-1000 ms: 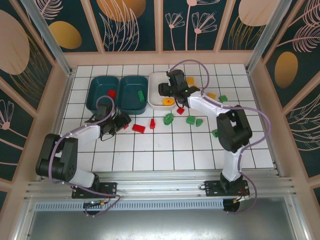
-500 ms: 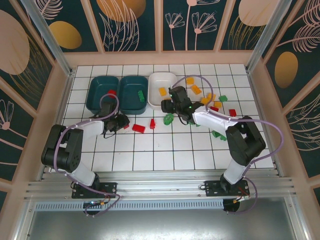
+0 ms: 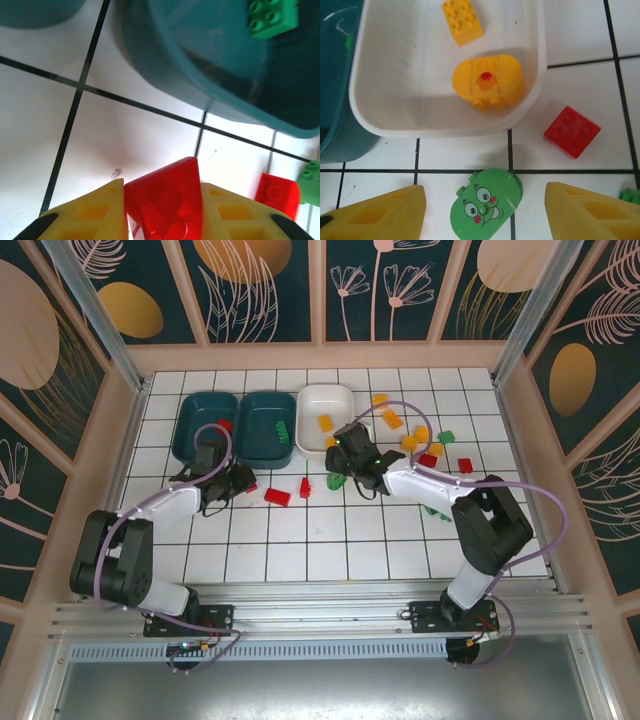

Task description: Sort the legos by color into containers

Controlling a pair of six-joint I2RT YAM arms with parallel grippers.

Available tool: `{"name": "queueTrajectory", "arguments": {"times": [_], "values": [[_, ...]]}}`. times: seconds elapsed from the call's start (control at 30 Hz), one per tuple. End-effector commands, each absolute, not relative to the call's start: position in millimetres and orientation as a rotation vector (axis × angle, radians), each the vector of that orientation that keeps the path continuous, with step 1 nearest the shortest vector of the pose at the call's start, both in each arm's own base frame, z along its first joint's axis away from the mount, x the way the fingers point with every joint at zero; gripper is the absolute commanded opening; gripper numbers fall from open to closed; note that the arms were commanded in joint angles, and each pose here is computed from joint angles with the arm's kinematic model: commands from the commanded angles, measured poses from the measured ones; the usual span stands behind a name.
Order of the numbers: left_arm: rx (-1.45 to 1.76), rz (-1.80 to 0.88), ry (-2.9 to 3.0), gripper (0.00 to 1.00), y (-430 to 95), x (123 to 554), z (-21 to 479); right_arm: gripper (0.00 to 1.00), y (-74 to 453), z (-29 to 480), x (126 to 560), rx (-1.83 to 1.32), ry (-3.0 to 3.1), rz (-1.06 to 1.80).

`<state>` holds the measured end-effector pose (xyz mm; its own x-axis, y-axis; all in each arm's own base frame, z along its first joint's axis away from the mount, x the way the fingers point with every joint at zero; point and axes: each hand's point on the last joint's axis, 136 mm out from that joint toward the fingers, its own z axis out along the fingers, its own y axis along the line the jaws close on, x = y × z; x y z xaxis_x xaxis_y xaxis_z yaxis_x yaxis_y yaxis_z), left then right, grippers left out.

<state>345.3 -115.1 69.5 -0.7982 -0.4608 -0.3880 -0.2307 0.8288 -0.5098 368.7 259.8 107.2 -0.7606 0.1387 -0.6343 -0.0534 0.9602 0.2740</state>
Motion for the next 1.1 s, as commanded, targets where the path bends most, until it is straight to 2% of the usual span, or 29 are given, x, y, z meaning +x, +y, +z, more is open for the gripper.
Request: {"name": "queueTrajectory", "arguments": {"times": [0.0, 0.17, 0.27, 0.53, 0.7, 0.87, 1.07], "values": [[-0.474, -0.624, 2.492, 0.18, -117.1, 337.2, 89.1, 0.65, 260.0, 96.9, 368.4, 0.163, 2.426, 0.353], [-0.527, -0.551, 2.354, 0.15, -99.0, 353.0, 133.2, 0.65, 262.4, 86.1, 367.7, 0.186, 2.455, 0.346], [-0.553, -0.584, 2.297, 0.14, -93.3, 373.6, 152.2, 0.72, 263.7, 75.7, 365.2, 0.234, 2.475, 0.348], [-0.747, -0.513, 2.188, 0.13, -23.4, 436.4, 159.7, 0.76, 265.5, 48.1, 363.9, 0.294, 2.532, 0.291], [-0.84, -0.445, 2.174, 0.21, 8.3, 465.1, 145.1, 0.76, 266.8, 36.3, 365.0, 0.296, 2.547, 0.253], [-0.873, -0.458, 2.256, 0.29, 8.7, 489.3, 105.1, 0.72, 267.7, 26.2, 366.7, 0.283, 2.565, 0.227], [-0.867, -0.455, 2.255, 0.56, 9.0, 493.0, 103.1, 0.58, 263.1, 25.7, 362.5, 0.286, 2.558, 0.227]]}}
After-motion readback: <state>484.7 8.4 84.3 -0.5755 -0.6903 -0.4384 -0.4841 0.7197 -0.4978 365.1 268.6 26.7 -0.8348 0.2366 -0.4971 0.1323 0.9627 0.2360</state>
